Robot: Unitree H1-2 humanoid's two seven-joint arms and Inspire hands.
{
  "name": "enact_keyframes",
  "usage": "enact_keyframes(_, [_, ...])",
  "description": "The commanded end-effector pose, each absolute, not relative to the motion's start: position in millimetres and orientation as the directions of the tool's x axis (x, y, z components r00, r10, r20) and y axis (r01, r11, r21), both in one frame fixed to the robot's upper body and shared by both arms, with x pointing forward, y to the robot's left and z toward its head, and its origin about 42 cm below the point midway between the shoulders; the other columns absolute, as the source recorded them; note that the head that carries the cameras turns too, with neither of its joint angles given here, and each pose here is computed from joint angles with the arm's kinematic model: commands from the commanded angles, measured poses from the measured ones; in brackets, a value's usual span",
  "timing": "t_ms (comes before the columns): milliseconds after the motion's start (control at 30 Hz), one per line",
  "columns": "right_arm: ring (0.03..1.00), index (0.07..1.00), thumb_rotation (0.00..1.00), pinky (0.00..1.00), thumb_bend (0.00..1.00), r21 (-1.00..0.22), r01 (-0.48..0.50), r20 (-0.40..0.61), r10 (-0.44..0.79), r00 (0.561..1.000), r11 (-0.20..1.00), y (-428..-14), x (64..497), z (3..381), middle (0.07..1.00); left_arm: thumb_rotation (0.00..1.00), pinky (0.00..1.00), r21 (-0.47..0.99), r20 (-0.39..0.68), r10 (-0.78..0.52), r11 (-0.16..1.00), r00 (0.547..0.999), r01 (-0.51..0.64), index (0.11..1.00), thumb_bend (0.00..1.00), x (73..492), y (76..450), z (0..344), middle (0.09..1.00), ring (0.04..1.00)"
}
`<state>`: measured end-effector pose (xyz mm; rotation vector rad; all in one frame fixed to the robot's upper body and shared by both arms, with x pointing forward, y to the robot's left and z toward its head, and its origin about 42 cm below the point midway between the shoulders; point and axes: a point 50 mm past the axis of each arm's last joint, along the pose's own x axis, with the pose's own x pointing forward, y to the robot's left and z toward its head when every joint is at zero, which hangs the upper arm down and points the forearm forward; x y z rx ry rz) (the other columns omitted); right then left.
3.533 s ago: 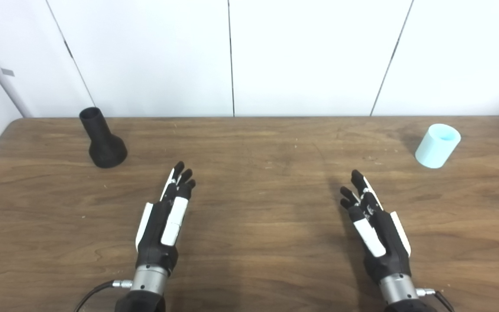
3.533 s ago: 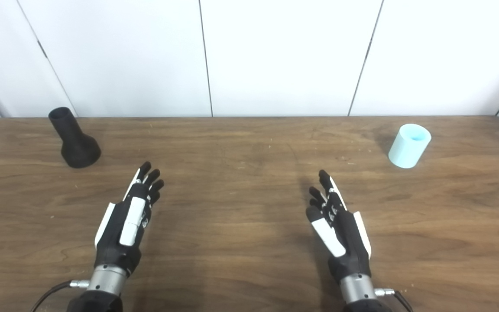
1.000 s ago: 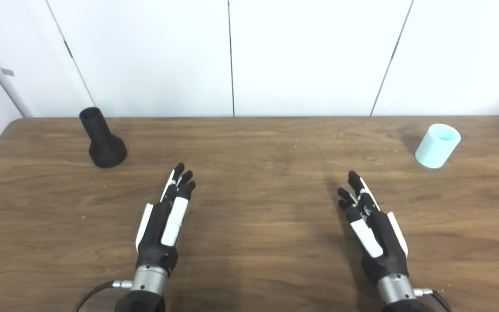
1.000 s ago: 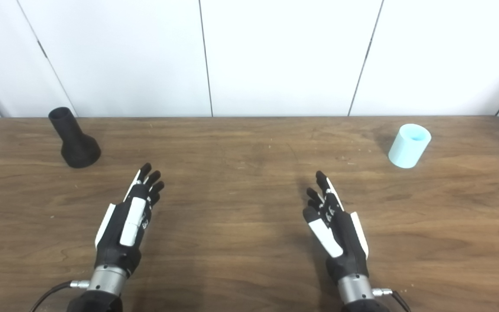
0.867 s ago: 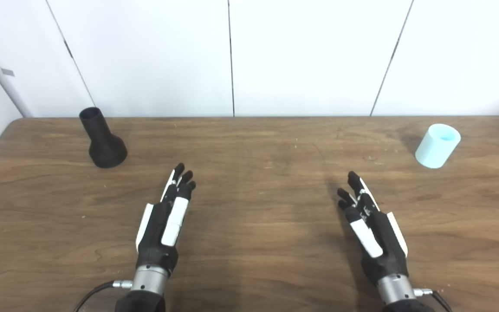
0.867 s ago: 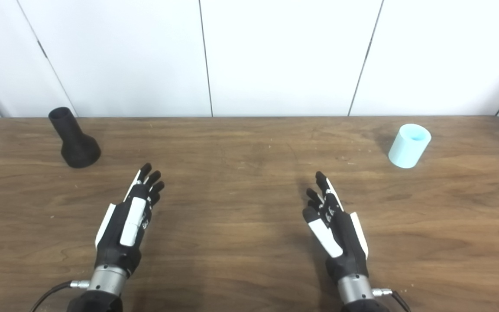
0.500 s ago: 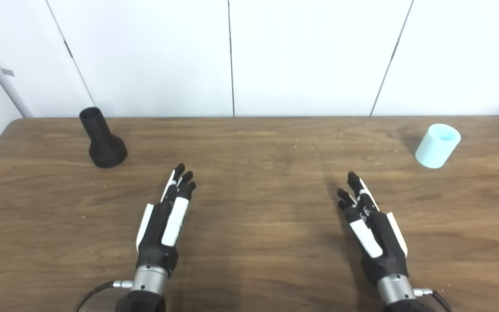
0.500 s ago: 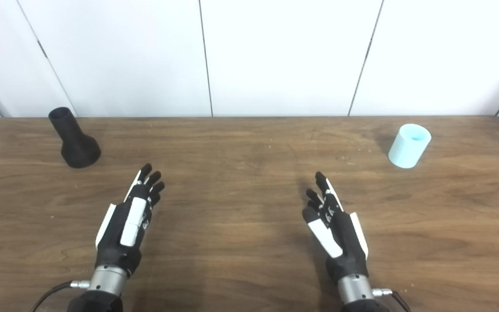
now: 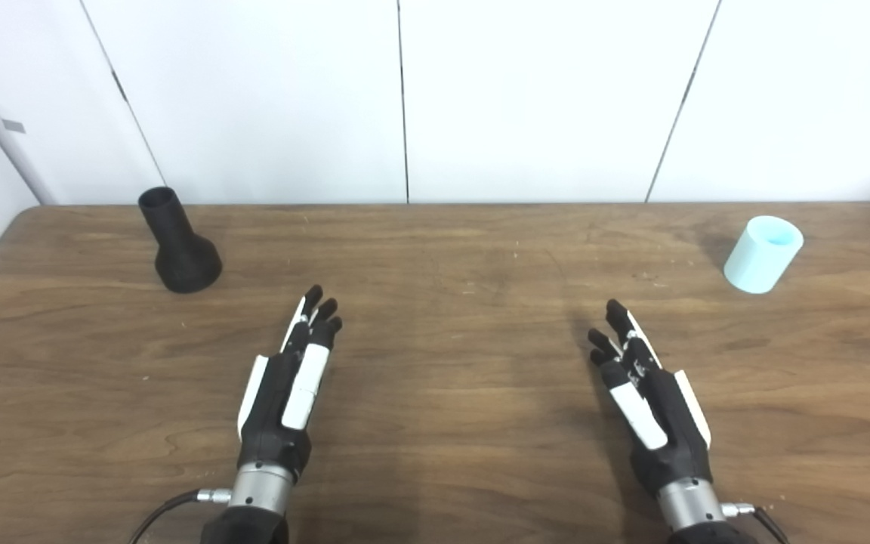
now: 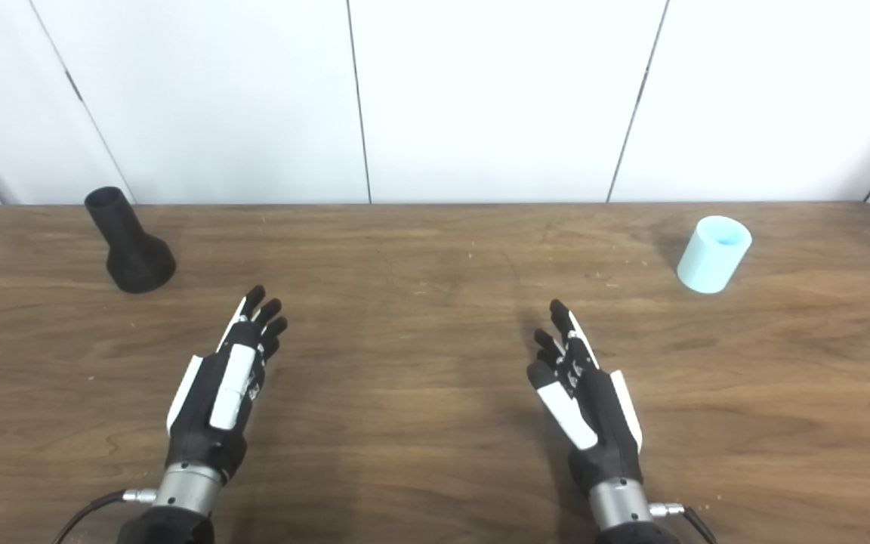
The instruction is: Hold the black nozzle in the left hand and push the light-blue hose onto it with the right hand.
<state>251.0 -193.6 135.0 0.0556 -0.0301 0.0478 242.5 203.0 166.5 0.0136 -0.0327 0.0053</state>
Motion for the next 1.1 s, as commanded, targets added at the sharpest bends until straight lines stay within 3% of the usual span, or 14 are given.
enact_keyframes(0, [0.94, 0.968, 0.7, 0.94, 0.78, 0.052, -0.072, 0.101, 0.066, 0.993, 0.996, -191.3, 255.0, 149.4, 0.992, 0.88, 0.99, 0.018, 0.072, -0.006, 1.0, 0.997, 0.005, 1.0, 0.79, 240.1, 204.4, 174.8, 0.958, 0.946])
enact_keyframes(1067, [0.939, 0.969, 0.7, 0.94, 0.77, 0.05, -0.074, 0.101, 0.069, 0.992, 0.996, -189.1, 255.1, 150.3, 0.991, 0.88, 1.0, 0.027, 0.077, -0.004, 1.0, 0.997, 0.002, 1.0, 0.79, 240.4, 205.5, 175.4, 0.956, 0.947])
